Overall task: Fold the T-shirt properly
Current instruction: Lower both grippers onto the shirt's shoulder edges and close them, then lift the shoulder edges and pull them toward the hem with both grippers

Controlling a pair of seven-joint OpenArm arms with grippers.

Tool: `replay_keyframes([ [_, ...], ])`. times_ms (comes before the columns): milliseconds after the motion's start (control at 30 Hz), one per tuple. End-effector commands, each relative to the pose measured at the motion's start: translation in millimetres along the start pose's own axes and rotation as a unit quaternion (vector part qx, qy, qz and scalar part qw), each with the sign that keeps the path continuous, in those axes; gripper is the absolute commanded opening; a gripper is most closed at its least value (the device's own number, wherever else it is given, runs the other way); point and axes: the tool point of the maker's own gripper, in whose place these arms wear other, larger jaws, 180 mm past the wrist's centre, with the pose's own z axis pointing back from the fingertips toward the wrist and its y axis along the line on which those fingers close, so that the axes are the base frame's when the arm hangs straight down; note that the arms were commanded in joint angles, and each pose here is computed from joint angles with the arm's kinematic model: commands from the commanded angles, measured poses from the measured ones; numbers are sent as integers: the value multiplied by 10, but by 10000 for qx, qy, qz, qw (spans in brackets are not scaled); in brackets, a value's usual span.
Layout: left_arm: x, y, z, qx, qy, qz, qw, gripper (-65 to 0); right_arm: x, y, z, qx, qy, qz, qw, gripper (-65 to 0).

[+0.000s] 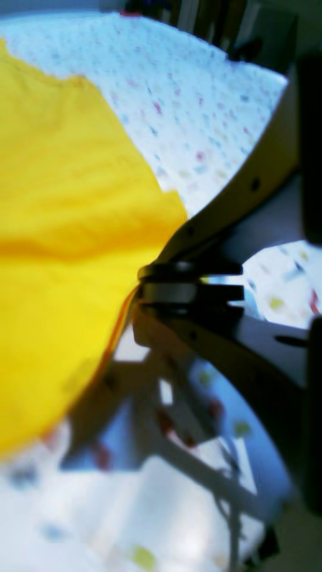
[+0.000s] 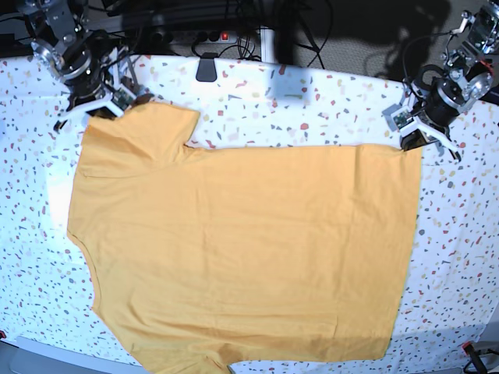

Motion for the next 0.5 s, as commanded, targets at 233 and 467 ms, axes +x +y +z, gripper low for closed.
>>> replay_keyframes([
  [233,-13,157,24,267,3,-78,9996,-650,201,-336,-56,-338,-268,-436,9981,-650],
  [467,-10,197,25,354,10,-101,9993,-650,363,-570,-122,-632,-419,-580,9954,-650],
])
